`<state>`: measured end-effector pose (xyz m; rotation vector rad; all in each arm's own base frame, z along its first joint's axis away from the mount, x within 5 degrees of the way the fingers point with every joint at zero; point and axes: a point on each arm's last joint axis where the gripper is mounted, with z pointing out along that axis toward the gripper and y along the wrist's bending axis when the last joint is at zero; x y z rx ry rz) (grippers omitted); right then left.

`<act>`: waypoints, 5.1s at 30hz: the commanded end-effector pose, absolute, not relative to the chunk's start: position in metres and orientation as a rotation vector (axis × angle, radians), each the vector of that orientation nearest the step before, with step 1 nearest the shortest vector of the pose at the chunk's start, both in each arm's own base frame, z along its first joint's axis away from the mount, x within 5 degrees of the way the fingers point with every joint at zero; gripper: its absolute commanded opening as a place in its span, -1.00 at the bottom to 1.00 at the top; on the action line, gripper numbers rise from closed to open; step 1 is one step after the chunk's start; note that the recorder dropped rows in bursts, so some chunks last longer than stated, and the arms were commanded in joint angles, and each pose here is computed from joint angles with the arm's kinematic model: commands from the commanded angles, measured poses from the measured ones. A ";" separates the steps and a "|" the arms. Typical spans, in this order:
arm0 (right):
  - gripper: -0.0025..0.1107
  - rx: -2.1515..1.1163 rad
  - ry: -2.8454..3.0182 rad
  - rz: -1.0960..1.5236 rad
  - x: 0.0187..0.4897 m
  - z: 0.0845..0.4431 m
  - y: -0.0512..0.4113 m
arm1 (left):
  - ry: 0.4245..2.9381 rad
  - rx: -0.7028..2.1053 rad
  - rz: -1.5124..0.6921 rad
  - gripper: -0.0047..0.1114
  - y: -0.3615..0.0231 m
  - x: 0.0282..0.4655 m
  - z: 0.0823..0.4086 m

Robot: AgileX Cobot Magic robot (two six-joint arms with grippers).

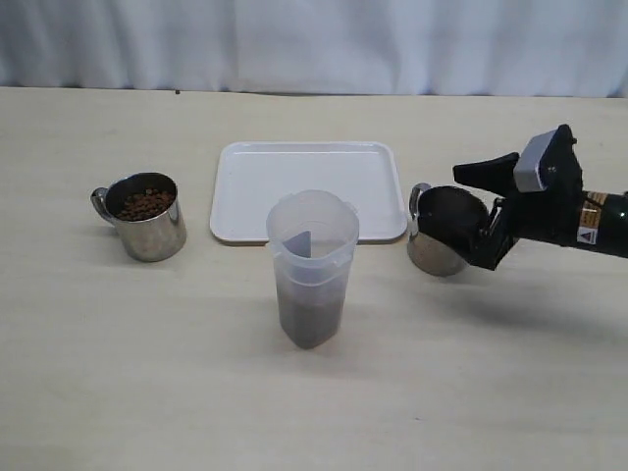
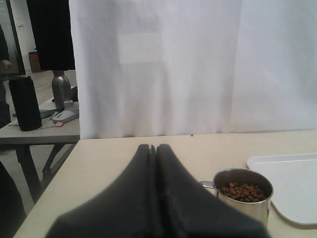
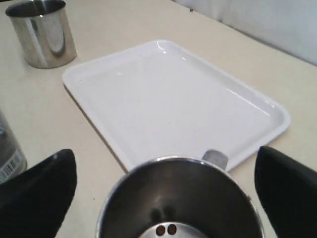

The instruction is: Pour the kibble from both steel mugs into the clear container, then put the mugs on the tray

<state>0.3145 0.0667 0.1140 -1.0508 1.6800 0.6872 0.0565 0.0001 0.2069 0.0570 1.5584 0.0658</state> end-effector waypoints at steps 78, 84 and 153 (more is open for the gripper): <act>-0.87 0.046 1.640 0.500 0.057 0.202 0.017 | 1.545 0.060 0.062 -0.92 0.000 0.056 0.208; -0.87 -0.148 1.661 0.308 0.055 0.198 0.016 | 1.545 0.060 0.062 -0.92 0.000 0.056 0.208; -0.87 -0.093 1.698 0.150 0.055 0.194 0.008 | 1.132 -0.025 0.011 -0.92 0.002 0.048 0.244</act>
